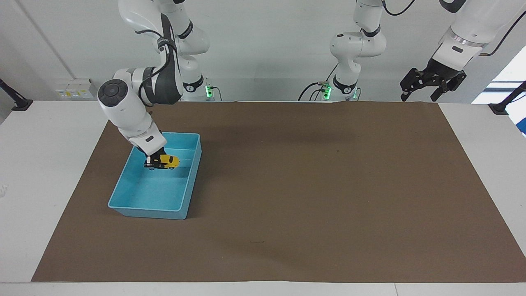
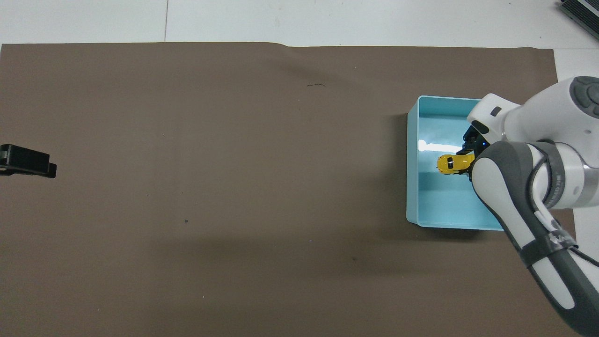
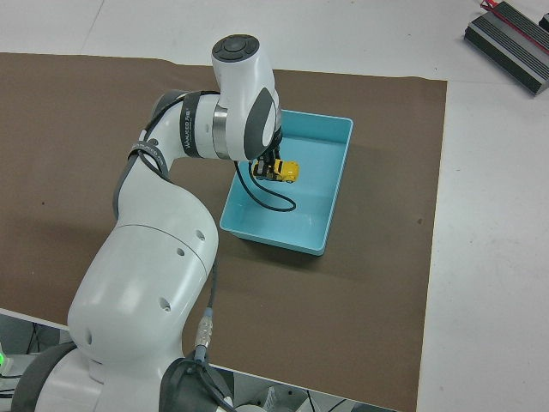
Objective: Wind up and store yellow beetle car
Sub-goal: 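Lift the car with the right gripper and lower it into the bin, then open the right gripper to release the car inside the bin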
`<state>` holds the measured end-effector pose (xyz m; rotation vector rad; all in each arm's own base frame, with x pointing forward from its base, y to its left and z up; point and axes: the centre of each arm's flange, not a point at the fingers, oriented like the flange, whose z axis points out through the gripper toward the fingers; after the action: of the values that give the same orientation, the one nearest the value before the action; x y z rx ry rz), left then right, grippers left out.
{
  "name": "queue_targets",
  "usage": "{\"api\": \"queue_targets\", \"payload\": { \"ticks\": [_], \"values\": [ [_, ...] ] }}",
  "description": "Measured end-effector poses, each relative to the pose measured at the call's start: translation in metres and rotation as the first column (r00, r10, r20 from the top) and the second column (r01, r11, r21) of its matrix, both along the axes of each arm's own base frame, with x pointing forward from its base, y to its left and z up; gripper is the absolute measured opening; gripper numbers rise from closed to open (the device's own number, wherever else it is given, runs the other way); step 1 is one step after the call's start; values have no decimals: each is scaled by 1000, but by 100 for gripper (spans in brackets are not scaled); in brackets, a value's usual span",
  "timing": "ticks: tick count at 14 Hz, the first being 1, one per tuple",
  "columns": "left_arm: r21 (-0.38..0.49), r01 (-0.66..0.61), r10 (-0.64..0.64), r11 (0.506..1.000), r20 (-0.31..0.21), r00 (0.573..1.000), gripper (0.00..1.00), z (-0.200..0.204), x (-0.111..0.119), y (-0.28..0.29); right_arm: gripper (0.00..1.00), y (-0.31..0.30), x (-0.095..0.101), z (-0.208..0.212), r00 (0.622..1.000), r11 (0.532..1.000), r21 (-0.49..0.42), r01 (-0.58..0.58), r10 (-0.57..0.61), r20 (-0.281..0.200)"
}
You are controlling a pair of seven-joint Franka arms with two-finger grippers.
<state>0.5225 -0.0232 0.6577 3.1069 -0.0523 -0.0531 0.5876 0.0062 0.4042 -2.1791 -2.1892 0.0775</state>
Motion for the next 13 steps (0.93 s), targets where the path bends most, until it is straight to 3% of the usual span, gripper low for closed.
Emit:
{"api": "queue_targets", "payload": {
  "ticks": [7,13],
  "values": [
    [0,0,0,1000,0,1000,100,0,0,0,44,-45,-20,-42,999,1000,-4,26,-26,32],
    [0,0,0,1000,0,1000,100,0,0,0,44,-38,-23,-55,999,1000,-4,14,-13,48]
  ]
}}
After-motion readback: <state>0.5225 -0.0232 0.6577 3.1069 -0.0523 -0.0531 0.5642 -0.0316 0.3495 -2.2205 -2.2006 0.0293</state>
